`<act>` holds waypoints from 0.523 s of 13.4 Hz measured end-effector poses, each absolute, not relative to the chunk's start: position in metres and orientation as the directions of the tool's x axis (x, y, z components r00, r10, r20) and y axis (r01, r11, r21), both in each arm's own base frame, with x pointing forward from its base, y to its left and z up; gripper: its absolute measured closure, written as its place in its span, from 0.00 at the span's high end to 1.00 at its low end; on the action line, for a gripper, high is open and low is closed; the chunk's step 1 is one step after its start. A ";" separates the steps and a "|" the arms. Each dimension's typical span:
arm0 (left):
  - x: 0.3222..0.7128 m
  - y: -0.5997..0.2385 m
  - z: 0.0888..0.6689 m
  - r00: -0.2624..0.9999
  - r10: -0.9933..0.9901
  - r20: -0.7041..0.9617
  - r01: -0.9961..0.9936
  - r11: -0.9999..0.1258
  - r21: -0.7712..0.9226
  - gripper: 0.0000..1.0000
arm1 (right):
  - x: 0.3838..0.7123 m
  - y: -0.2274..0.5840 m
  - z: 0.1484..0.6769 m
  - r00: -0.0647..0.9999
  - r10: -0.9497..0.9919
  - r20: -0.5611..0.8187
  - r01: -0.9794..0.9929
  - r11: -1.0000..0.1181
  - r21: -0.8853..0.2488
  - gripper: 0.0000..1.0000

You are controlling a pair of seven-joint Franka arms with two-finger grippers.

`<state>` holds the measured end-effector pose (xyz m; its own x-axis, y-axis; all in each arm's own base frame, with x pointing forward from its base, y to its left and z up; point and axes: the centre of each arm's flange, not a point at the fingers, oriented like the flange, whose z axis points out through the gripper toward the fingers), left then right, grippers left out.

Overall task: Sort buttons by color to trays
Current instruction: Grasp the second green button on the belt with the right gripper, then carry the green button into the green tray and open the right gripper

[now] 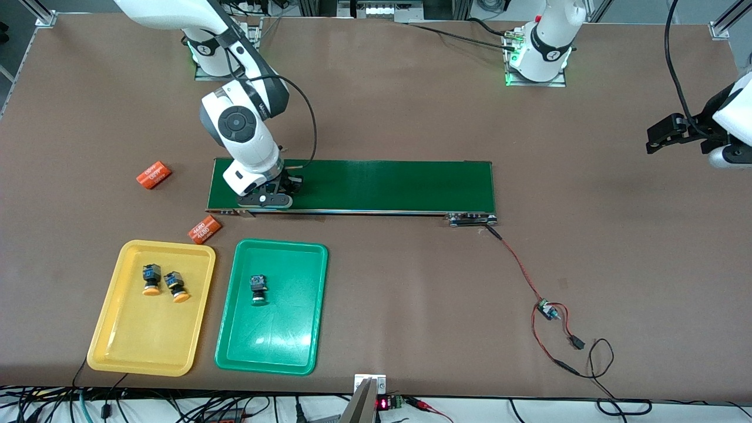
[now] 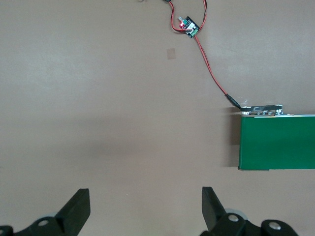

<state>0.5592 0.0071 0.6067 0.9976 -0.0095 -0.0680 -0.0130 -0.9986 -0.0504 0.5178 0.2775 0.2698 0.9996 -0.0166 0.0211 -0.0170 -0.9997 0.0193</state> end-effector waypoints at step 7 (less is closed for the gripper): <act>0.559 0.007 0.607 0.998 -0.010 -0.069 -0.013 -0.999 -0.050 1.00 | 0.608 0.266 0.388 0.985 0.041 0.169 0.043 -0.999 -0.007 0.33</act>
<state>0.5591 0.0071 0.6067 0.9976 -0.0095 -0.0685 -0.0130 -0.9986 -0.0503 0.6079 0.2657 0.3877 0.9847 0.0413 0.1694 0.0431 -0.9990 -0.0071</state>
